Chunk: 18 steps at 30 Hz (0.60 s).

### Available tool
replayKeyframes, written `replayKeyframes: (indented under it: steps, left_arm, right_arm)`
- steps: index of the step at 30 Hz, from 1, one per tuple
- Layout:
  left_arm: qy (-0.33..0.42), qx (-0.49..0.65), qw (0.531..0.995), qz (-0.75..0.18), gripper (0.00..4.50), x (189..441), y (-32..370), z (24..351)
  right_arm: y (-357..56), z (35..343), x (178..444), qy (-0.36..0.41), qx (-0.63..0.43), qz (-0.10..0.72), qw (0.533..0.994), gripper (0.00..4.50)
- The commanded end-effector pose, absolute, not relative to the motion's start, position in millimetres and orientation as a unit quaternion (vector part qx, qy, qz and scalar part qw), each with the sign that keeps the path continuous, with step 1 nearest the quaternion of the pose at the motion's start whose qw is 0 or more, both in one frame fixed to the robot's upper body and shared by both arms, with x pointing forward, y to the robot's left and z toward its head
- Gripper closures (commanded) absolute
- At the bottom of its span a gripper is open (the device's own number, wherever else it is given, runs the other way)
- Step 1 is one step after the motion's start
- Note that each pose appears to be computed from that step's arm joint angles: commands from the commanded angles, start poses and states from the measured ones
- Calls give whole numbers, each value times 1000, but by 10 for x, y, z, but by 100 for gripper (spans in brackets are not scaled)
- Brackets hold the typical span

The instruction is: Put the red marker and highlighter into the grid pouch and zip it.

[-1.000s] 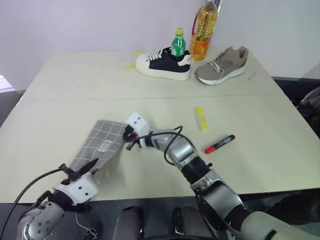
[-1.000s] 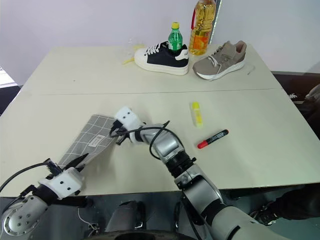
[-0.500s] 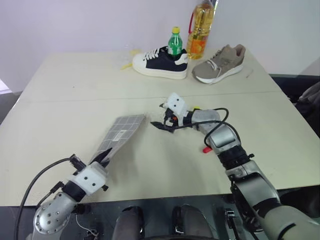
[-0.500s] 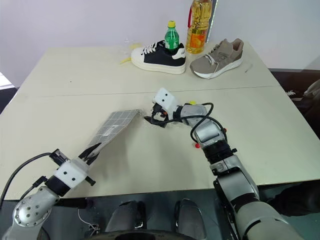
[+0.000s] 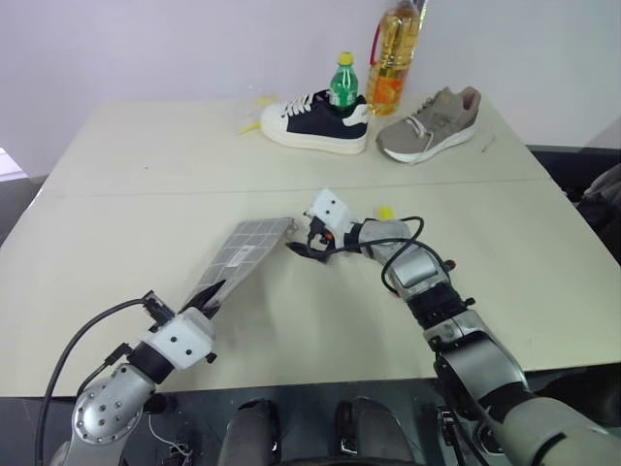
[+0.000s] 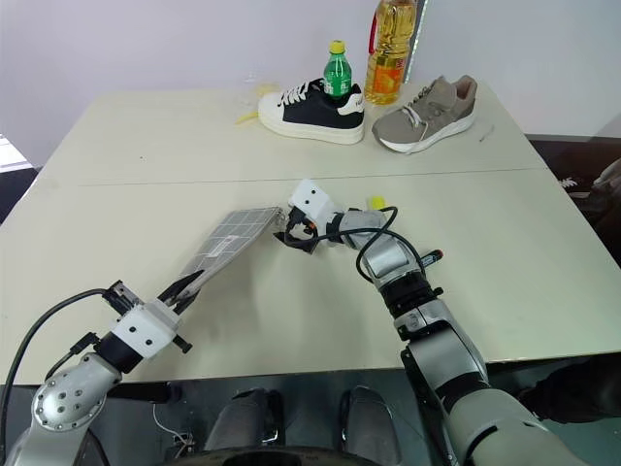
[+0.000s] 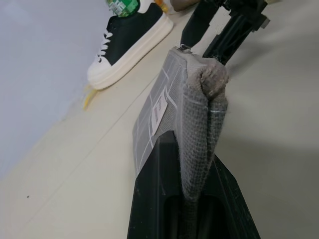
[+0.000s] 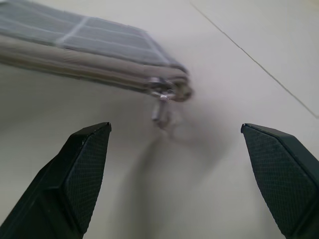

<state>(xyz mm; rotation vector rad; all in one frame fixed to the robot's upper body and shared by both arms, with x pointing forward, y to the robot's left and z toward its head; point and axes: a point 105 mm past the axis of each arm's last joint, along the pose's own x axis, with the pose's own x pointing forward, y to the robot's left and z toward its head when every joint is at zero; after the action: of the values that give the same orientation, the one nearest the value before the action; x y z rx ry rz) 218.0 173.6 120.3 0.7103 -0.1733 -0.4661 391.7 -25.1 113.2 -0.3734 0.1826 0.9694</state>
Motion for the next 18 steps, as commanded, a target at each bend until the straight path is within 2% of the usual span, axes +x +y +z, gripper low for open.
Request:
replayKeyframes:
  steps: [1, 4, 10, 11, 18]
  left_arm:
    - [-115, 351, 903, -219, 450, 2164, 1683, 1337]
    - [-115, 352, 903, -217, 450, 2165, 1682, 1339]
    - [-115, 354, 903, -215, 450, 2163, 1690, 1342]
    - [-115, 354, 903, -214, 450, 2165, 1694, 1342]
    - [-110, 355, 904, -212, 450, 2198, 1678, 1300]
  right_arm:
    - [-194, 1350, 3979, 69, -133, 459, 876, 16]
    - [-171, 1371, 3978, 75, -102, 462, 878, 104]
    - [-122, 1387, 3915, 81, -81, 477, 871, 416]
    - [-117, 1383, 3905, 81, -82, 478, 870, 447]
    - [-72, 1421, 3797, 66, -128, 497, 856, 447]
